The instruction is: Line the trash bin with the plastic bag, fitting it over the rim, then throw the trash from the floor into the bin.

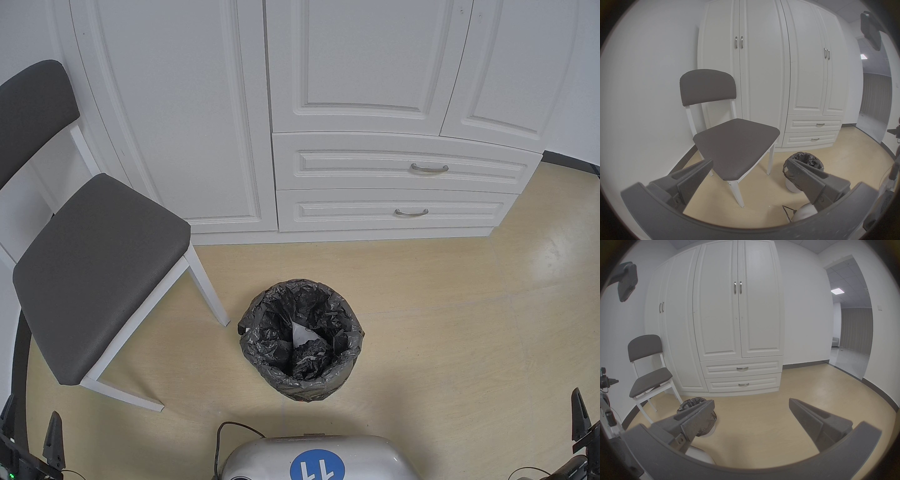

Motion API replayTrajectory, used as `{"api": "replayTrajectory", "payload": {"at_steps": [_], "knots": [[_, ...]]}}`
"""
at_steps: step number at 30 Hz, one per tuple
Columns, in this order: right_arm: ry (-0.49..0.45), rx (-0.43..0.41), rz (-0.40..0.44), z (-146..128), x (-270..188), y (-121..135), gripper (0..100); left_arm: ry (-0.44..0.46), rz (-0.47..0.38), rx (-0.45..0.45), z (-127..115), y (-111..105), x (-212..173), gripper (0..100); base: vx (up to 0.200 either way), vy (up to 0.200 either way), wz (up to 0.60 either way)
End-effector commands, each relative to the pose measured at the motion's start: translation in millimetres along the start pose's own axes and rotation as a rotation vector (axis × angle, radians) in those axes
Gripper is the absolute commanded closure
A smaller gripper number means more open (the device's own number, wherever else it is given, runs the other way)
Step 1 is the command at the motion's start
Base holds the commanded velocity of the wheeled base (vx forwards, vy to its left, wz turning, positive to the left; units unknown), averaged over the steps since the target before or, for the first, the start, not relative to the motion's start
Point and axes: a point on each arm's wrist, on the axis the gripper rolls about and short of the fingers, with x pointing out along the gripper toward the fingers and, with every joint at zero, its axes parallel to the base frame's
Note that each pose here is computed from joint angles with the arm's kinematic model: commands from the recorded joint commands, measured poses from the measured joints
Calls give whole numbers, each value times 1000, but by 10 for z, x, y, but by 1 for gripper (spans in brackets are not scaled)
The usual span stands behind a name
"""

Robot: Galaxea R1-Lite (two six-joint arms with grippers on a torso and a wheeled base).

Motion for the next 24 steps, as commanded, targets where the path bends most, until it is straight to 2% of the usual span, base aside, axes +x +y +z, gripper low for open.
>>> {"api": "replayTrajectory", "payload": {"at_steps": [1, 2, 4, 11, 17, 24], "knots": [[10, -7, -1, -57, -2, -3, 0, 6, -7, -3, -53, -1, 1, 0, 0, 0, 0], [23, -9, 0, -70, -3, -3, 0, 36, -54, 0, -83, -11, 0, 0, 0, 0, 0], [39, -10, -2, -87, -3, -4, 0, 58, -86, 4, -100, -18, -3, 0, 0, 0, 0], [50, -3, -2, -98, -4, -4, 0, 49, -78, 7, -96, -16, -1, 0, 0, 0, 0], [55, -32, 14, -101, -2, -1, 0, 50, -77, 8, -98, -16, -1, 0, 0, 0, 0], [68, -36, 164, -112, -6, 32, 0, 50, -77, 8, -98, -16, -1, 0, 0, 0, 0]]}}
